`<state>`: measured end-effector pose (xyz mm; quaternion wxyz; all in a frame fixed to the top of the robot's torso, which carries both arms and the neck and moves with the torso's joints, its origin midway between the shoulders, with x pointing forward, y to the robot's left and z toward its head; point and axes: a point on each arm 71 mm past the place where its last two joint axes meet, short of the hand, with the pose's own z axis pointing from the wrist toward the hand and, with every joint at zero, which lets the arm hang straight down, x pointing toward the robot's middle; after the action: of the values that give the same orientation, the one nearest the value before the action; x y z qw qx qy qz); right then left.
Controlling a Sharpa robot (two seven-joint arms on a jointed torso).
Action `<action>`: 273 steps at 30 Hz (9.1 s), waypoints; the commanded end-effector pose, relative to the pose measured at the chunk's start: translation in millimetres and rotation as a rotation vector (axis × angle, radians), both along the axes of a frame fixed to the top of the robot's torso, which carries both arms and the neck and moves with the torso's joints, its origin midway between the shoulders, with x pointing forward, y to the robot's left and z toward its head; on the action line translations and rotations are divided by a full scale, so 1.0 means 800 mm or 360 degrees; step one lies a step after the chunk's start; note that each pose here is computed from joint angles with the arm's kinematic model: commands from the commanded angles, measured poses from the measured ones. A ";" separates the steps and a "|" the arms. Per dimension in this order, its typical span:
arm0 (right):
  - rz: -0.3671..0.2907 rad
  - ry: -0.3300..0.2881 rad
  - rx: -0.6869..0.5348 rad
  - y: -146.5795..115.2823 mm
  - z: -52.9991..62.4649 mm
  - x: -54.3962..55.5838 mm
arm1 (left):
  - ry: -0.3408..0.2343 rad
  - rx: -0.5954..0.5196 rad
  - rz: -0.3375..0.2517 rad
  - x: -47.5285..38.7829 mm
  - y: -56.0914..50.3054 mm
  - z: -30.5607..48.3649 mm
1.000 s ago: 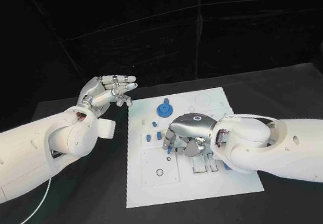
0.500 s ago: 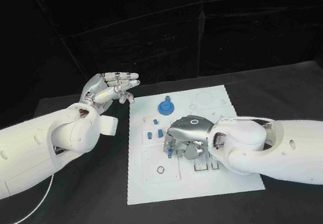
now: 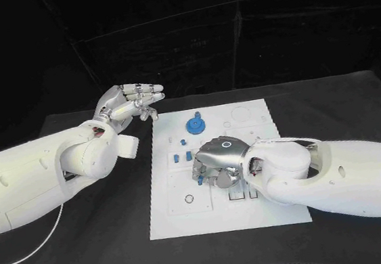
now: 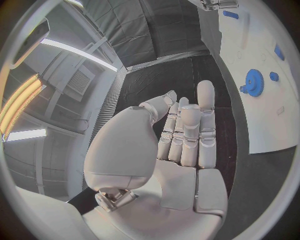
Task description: Assemble the parts on the task board
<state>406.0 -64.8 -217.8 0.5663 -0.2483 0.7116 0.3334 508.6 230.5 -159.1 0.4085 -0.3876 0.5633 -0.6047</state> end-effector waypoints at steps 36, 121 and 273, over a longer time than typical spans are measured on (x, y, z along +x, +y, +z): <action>-0.0016 -0.0148 0.0191 -0.020 0.013 -0.007 | 0.0021 -0.0012 -0.0019 0.000 0.003 0.0004; -0.0164 -0.0109 0.0317 -0.087 0.083 -0.007 | 0.0040 -0.0003 -0.0021 0.002 0.008 -0.0029; -0.0801 0.0328 -0.0285 -0.177 -0.019 -0.037 | 0.0052 -0.0003 -0.0025 -0.003 0.013 -0.0044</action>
<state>378.9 -206.8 -226.5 0.5450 -0.0644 0.8220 0.1524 506.1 241.6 -163.9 0.3972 -0.3950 0.5740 -0.5973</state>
